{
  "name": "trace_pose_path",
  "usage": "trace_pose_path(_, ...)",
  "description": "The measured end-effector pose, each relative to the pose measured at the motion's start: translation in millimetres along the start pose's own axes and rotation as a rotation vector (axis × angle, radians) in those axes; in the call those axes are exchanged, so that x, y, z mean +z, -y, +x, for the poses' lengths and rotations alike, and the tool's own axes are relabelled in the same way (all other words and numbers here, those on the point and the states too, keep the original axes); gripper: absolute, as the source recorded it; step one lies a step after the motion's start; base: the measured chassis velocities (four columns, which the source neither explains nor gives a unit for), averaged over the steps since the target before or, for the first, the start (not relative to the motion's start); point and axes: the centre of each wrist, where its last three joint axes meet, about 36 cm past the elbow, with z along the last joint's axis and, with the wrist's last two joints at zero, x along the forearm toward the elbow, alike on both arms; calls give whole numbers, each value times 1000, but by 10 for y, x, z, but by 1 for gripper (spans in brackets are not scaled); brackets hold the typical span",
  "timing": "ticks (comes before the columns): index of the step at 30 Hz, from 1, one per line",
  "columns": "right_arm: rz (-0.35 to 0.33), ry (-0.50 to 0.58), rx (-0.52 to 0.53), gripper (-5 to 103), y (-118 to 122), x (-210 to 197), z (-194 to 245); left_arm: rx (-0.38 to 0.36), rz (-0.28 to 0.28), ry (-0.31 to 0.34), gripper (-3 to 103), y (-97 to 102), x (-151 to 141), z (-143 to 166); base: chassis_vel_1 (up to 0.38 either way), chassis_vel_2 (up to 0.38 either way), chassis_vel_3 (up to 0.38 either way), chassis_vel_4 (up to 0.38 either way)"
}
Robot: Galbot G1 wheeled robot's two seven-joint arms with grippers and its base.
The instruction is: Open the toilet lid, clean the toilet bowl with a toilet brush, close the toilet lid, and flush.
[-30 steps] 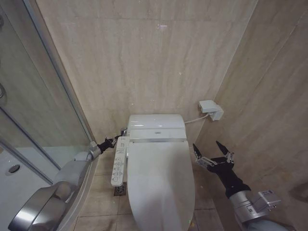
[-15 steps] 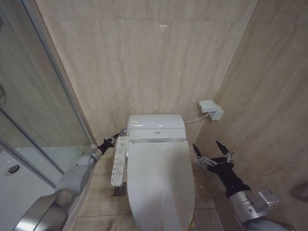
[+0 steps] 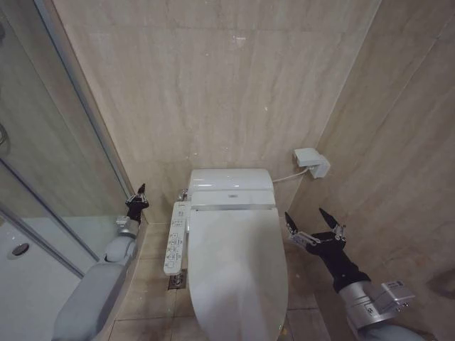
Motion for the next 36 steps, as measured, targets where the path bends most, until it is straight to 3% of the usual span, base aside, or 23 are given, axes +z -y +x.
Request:
trace_pose_path(5, 0, 0, 0, 100, 0, 0, 0, -36, 19, -26, 0, 80, -415, 379, 0, 0, 0, 0)
trace_pose_path(7, 0, 0, 0, 100, 0, 0, 0, -27, 13, -21, 0, 42, -533, 496, 0, 0, 0, 0)
trace_pose_path(8, 0, 0, 0, 100, 0, 0, 0, -18, 9, -18, 12, 19, -606, 589, 0, 0, 0, 0)
trace_pose_path(14, 0, 0, 0, 100, 0, 0, 0, 40, -17, -39, 12, -121, -873, 1165, 0, 0, 0, 0)
trace_pose_path(15, 0, 0, 0, 100, 0, 0, 0, 49, -23, -41, 40, -152, -941, 1298, 0, 0, 0, 0)
trace_pose_path(22, 0, 0, 0, 100, 0, 0, 0, 57, -65, -60, 40, -285, -1209, 1738, 0, 0, 0, 0)
trace_pose_path(23, 0, 0, 0, 100, 0, 0, 0, 56, -62, -71, 66, -289, -1252, 1821, 0, 0, 0, 0)
trace_pose_path(29, 0, 0, 0, 100, 0, 0, 0, 43, -29, -111, 66, -208, -1488, 2226, 0, 0, 0, 0)
trace_pose_path(30, 0, 0, 0, 100, 0, 0, 0, 38, -24, -113, 93, -193, -1511, 2279, 0, 0, 0, 0)
trace_pose_path(36, 0, 0, 0, 100, 0, 0, 0, 3, 14, -105, 93, -70, -1701, 2573, 0, 0, 0, 0)
